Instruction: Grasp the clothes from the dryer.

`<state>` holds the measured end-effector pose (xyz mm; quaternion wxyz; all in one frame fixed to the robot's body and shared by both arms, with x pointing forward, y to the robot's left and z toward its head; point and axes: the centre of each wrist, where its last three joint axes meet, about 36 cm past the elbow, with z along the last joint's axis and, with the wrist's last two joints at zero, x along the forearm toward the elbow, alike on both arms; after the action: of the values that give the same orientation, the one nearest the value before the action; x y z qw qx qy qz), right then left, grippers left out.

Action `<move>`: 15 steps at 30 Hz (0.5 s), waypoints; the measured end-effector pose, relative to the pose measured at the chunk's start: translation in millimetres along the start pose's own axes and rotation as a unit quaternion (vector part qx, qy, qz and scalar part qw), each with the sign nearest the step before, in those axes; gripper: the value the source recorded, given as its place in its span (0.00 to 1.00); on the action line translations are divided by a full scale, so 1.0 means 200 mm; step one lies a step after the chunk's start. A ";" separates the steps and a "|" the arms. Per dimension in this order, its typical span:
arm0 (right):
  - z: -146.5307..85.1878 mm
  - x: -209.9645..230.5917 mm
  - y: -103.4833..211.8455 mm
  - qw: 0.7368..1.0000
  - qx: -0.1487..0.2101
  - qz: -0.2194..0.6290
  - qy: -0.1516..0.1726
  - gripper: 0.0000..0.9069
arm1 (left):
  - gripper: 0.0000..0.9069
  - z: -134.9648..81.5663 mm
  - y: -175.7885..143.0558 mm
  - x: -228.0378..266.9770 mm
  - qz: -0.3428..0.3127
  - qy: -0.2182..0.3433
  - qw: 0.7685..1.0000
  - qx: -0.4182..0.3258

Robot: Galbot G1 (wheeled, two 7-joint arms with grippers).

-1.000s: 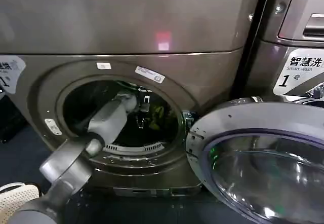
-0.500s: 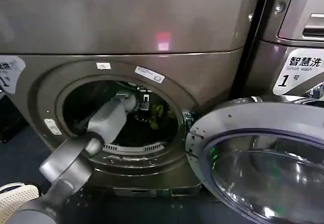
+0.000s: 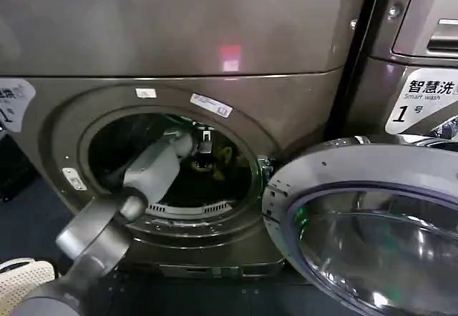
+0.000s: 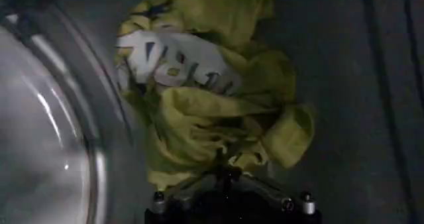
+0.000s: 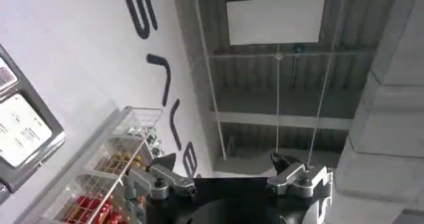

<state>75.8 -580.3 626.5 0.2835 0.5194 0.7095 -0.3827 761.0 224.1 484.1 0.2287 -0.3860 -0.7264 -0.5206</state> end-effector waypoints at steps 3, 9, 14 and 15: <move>0.00 0.01 0.01 1.000 -0.003 0.000 0.001 1.00 | 0.00 -0.01 -0.05 -0.01 -0.040 -0.030 0.996 0.068; 0.00 0.01 0.02 1.000 -0.002 -0.001 0.002 1.00 | 0.00 -0.01 -0.18 -0.04 -0.134 -0.093 0.963 0.214; 0.00 0.01 0.01 1.000 0.003 0.002 0.005 1.00 | 0.00 -0.06 -0.24 -0.05 -0.233 -0.128 0.902 0.340; 0.00 0.01 0.00 1.000 0.004 0.003 0.005 1.00 | 0.00 -0.07 -0.24 -0.04 -0.252 -0.132 0.887 0.365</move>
<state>76.1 -579.3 624.3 0.2789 0.5249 0.7075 -0.3823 726.7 200.4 454.8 0.1164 -0.1446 -0.9614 -0.2032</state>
